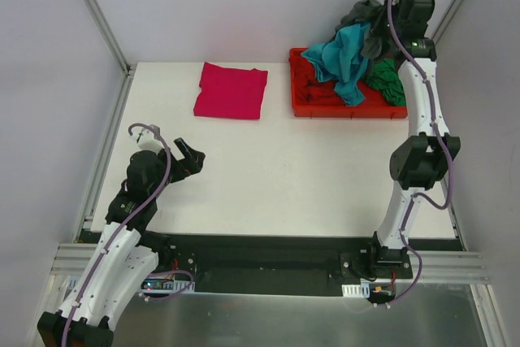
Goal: Fold and stack the t-shirts
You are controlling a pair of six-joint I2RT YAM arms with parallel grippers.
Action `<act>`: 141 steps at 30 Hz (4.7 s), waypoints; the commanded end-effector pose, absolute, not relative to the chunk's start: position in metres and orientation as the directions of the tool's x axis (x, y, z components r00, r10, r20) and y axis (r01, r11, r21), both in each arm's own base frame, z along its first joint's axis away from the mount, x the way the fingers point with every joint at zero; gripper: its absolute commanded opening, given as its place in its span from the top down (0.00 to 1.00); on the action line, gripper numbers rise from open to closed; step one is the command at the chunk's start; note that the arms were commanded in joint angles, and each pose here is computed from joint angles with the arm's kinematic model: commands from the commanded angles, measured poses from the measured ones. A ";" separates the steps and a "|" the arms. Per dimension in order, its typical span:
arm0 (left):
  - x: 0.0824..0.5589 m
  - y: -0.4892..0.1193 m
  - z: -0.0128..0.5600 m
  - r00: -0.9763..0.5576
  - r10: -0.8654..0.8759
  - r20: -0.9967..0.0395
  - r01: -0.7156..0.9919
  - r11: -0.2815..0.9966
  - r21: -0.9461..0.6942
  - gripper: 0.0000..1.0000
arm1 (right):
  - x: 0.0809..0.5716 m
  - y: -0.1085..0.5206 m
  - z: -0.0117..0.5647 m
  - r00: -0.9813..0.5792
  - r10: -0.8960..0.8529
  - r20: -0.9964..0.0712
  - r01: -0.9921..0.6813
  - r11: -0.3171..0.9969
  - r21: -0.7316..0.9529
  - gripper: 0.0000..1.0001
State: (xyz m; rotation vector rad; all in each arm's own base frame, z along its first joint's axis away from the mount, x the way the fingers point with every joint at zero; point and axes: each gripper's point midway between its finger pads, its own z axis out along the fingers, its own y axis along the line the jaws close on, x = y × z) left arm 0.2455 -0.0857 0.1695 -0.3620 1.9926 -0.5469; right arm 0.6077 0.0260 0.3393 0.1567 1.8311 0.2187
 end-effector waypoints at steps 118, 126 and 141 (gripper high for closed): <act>0.236 -0.113 0.190 -0.483 -0.508 -0.713 0.101 0.777 -0.622 0.01 | 0.222 0.222 0.674 -0.210 0.458 -0.864 -0.936 0.160 0.313 1.00; 0.233 -0.109 0.192 -0.492 -0.506 -0.708 0.076 0.786 -0.614 0.01 | 0.201 0.250 0.668 -0.250 0.432 -0.867 -0.946 0.084 0.315 1.00; 0.237 -0.092 0.170 -0.501 -0.519 -0.692 -0.055 0.818 -0.573 0.01 | 0.331 0.117 0.350 -0.291 0.500 -0.816 -0.215 0.797 0.565 0.99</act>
